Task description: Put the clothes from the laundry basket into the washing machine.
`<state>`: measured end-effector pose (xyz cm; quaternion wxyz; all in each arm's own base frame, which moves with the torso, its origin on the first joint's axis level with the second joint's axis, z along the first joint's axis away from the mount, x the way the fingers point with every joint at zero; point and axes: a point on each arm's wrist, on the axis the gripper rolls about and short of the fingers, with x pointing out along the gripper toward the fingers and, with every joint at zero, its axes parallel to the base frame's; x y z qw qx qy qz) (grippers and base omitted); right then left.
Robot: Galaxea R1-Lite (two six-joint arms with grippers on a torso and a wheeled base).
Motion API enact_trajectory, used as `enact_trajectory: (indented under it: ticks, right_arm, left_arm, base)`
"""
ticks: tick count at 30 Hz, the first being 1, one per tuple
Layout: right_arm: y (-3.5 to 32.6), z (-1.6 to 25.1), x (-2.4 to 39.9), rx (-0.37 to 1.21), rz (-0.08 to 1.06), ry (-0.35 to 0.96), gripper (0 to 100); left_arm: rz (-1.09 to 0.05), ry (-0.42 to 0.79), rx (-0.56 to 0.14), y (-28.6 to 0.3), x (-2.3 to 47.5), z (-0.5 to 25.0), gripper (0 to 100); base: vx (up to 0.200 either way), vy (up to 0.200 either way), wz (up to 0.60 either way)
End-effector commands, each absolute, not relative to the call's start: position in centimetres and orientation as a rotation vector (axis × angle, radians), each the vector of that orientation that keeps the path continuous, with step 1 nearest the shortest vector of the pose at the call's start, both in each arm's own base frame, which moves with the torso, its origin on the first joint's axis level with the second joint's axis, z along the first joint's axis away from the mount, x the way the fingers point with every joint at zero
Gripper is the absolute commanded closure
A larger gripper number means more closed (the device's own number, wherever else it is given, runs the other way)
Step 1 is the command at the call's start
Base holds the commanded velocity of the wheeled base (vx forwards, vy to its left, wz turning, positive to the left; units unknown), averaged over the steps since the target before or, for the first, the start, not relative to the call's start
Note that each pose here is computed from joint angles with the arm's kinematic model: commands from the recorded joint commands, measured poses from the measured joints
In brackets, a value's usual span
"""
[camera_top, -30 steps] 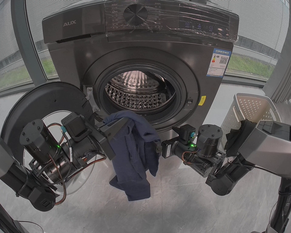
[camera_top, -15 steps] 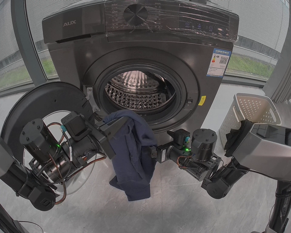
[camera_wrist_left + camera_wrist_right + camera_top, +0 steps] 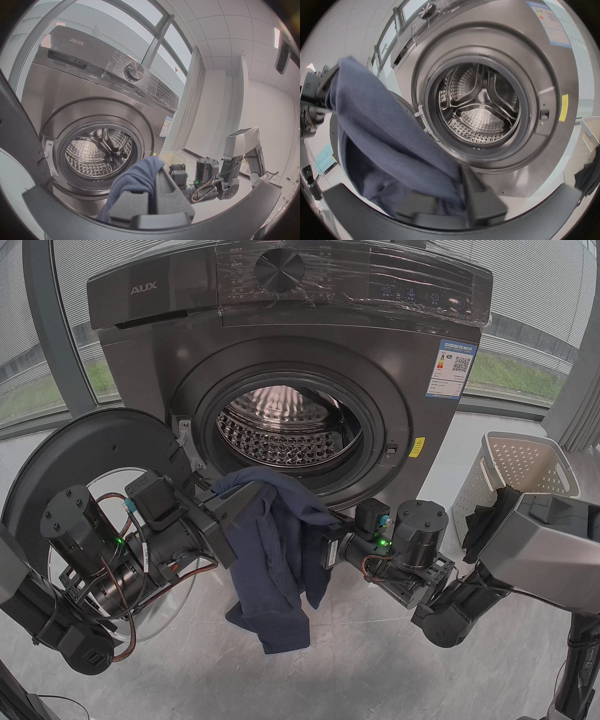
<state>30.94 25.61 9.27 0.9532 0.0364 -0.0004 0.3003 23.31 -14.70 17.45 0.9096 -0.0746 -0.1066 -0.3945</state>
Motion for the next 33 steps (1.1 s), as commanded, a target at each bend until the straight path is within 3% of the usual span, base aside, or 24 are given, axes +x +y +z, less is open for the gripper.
enact_trajectory:
  ticks: [1, 18, 19, 28, 33]
  right_arm:
    - [24.4, 13.3, 30.2, 0.111, 0.606, -0.092, 100]
    - [20.4, 17.8, 25.2, 0.14, 0.657, -0.195, 100]
    - [20.2, 17.9, 25.0, 0.142, 0.659, -0.196, 100]
    - [19.0, 17.7, 23.0, 0.171, 0.689, -0.23, 100]
    - [18.7, 18.3, 22.4, 0.204, 0.698, -0.259, 100]
  left_arm:
    - [-0.809, -0.209, -0.154, -14.5, 23.4, 17.2, 100]
    - [-0.844, -0.157, -0.154, -15.1, 22.4, 16.1, 100]
    - [-0.847, -0.154, -0.155, -15.1, 22.4, 16.1, 0]
    - [-0.886, -0.081, -0.157, -16.5, 22.2, 14.4, 0]
    - [-0.901, 0.035, -0.129, -17.9, 23.1, 11.1, 0]
  base:
    - [0.0, 0.0, 0.0]
    - [0.0, 0.0, 0.0]
    - [0.0, 0.0, 0.0]
    - [0.0, 0.0, 0.0]
    - [0.0, 0.0, 0.0]
